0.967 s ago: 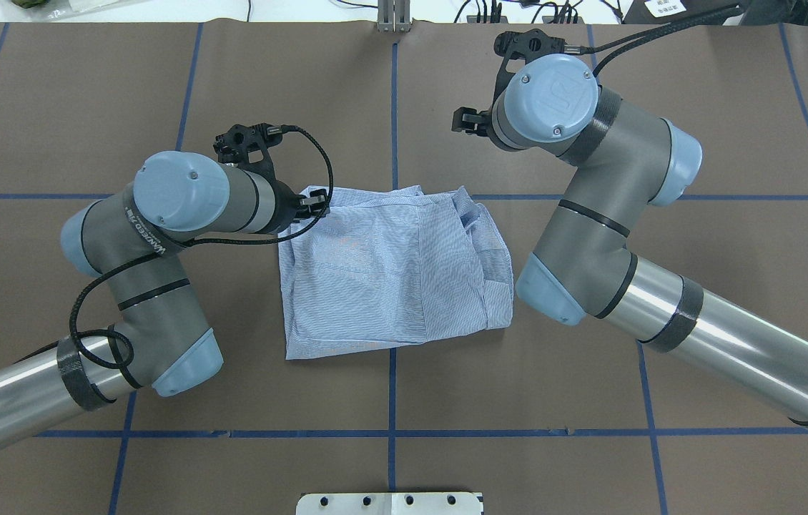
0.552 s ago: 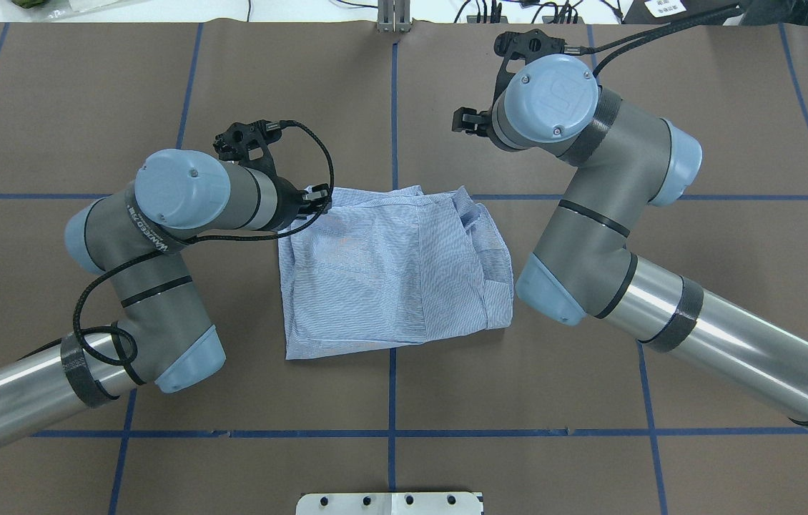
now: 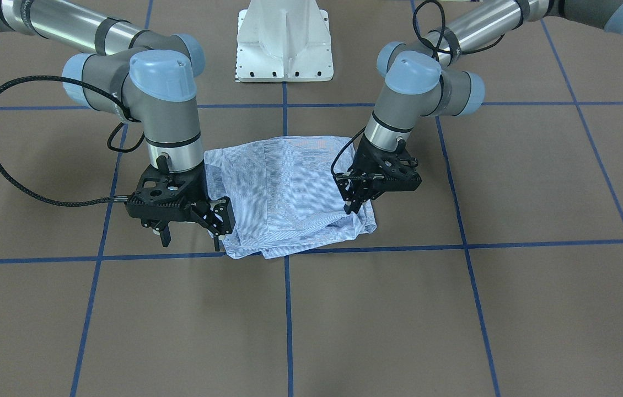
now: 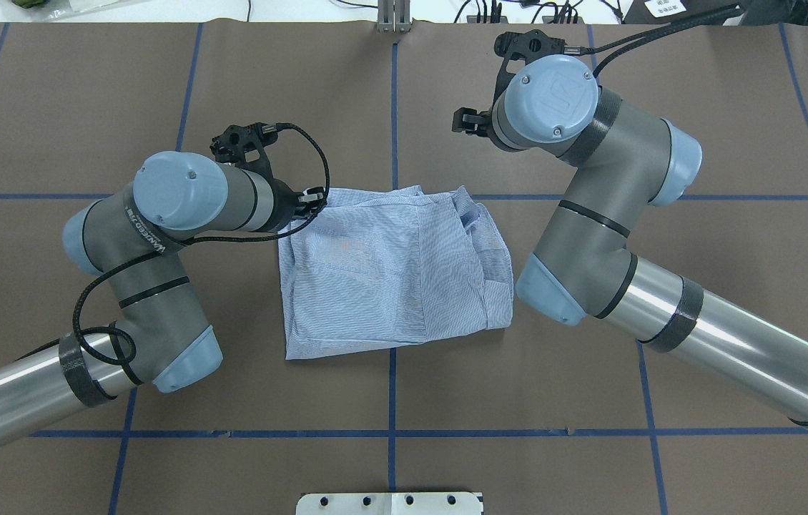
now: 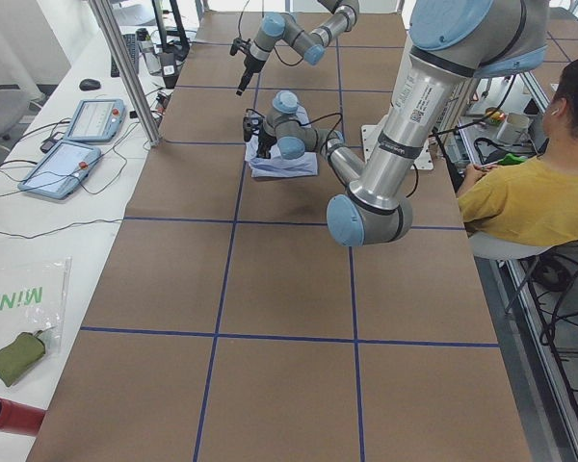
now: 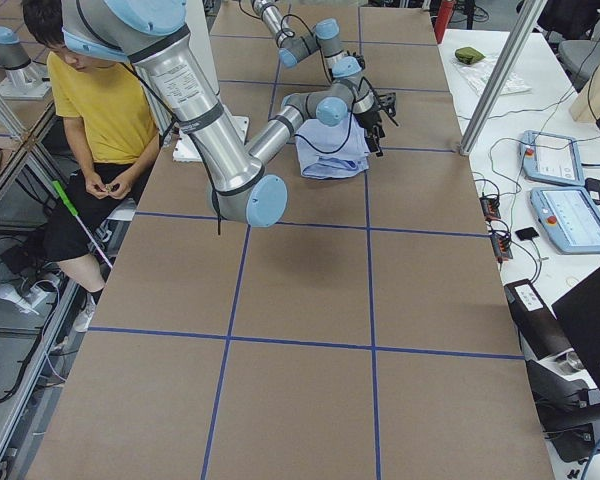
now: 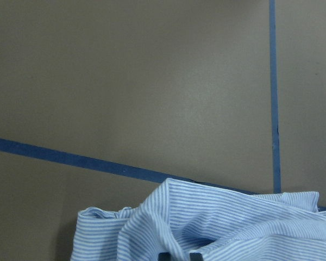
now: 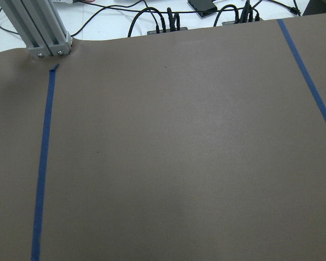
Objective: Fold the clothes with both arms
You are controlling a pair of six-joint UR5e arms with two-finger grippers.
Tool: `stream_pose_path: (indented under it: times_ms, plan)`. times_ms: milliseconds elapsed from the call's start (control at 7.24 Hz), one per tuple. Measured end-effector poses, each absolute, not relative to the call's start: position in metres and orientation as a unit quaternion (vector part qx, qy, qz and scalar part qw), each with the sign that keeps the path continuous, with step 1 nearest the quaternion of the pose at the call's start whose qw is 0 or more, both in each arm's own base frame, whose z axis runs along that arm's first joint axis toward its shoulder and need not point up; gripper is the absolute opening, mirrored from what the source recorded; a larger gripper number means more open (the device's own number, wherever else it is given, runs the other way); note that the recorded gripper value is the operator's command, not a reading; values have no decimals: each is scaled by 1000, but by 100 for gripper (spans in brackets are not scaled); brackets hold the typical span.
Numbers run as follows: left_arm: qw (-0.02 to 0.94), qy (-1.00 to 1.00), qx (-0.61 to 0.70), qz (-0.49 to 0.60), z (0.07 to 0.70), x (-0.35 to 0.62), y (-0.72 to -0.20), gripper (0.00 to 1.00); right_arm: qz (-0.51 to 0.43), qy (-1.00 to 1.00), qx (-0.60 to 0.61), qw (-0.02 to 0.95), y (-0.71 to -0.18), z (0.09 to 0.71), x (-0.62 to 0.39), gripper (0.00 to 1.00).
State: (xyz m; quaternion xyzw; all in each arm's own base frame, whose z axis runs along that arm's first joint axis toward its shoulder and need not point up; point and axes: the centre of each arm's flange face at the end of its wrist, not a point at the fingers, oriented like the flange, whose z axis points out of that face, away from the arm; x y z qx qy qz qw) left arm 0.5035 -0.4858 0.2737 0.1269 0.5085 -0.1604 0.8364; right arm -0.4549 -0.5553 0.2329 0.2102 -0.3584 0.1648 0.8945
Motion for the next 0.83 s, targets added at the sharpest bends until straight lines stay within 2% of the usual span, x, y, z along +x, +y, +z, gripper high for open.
stream_pose_path:
  times_ms: [552,690,829]
  plan:
    - [846,483,139,-175,297,496,-511,0,164,-358,210,895,-554,235,-458,99]
    - [852,470,147,-180,308,493,-521,52,165,-359,210,894,-552,235,-460,99]
    - [855,461,154,-180,314,493,-527,100,165,-360,209,894,-551,235,-462,99]
